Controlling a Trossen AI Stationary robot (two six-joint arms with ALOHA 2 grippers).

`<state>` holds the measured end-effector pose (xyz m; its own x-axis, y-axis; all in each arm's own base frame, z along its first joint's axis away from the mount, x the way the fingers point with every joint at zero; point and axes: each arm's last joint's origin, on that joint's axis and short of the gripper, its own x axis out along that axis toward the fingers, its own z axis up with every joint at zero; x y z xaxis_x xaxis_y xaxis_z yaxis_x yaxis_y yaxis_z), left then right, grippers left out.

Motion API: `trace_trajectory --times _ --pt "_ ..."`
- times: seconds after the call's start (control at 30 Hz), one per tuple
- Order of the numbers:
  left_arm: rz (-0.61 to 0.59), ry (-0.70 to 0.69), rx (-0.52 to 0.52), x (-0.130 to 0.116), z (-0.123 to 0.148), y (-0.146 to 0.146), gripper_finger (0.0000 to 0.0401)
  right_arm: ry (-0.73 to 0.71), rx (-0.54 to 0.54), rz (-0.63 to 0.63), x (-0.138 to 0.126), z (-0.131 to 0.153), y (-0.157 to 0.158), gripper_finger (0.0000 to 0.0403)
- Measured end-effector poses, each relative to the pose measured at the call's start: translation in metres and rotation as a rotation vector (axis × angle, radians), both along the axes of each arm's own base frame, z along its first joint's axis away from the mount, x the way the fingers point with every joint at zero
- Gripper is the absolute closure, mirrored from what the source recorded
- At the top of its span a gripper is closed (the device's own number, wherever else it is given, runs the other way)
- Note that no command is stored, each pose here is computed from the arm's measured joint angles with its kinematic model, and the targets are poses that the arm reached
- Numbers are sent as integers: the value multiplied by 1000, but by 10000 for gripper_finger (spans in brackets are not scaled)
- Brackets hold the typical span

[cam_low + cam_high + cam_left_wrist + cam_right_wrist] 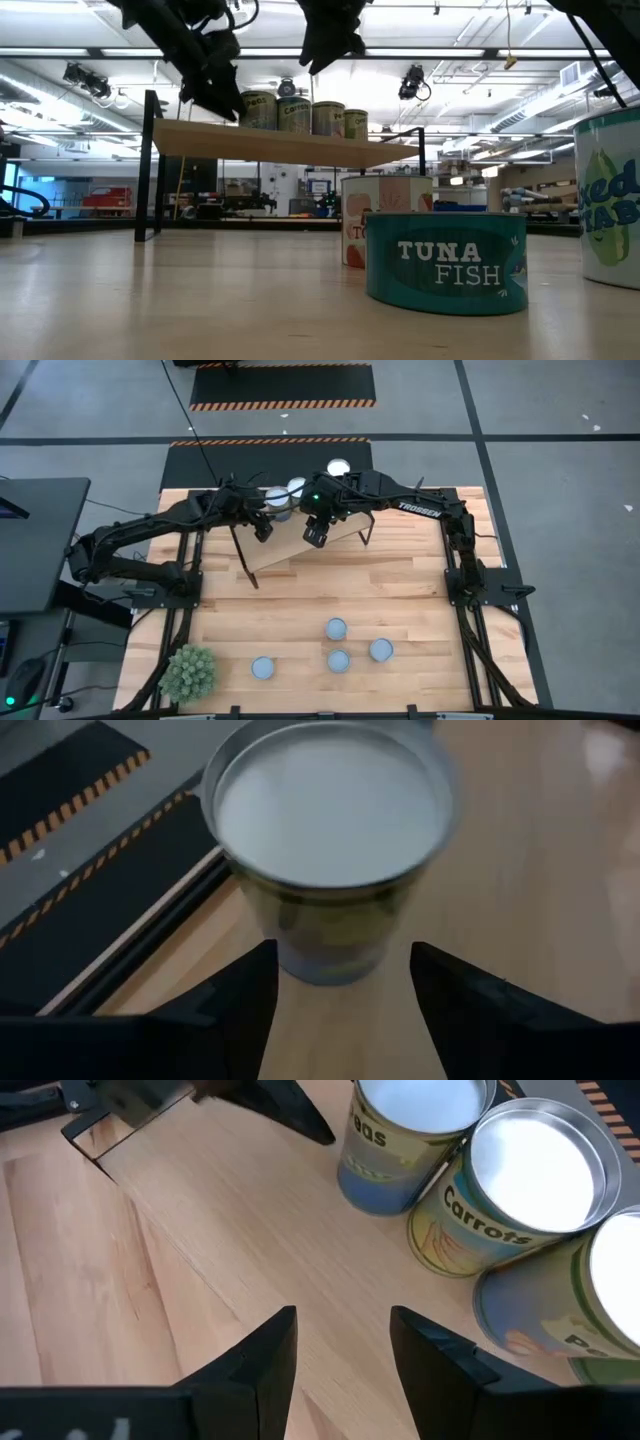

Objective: Pick and place cans onto a shelf
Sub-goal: Put the canned mixed vegetables on the shelf

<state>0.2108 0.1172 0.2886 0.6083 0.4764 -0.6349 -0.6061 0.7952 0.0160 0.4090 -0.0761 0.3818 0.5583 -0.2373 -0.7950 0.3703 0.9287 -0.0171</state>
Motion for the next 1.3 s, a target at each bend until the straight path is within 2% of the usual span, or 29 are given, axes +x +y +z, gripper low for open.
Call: trace_trajectory --times 0.23,0.37,0.57,0.73,0.93,1.07,1.3 --pt "-51 41 -30 -2 28 -8 168 -1 -9 12 0 0 0 234" --pt "-101 -37 -80 -9 42 -19 175 -8 13 13 1 0 3 234" --pt "-139 -120 -44 -35 63 -41 211 -16 0 72 5 1 23 234" --pt "-153 -201 -42 -51 75 -55 235 -90 -38 159 15 4 47 234" --pt "-222 -242 -50 -56 81 -70 247 -154 -35 267 25 -1 69 234" --pt "-299 -246 -55 -53 81 -82 248 -138 0 282 26 -8 86 234" --pt "-419 -270 -79 -39 60 -102 248 -86 93 348 21 -19 127 234"
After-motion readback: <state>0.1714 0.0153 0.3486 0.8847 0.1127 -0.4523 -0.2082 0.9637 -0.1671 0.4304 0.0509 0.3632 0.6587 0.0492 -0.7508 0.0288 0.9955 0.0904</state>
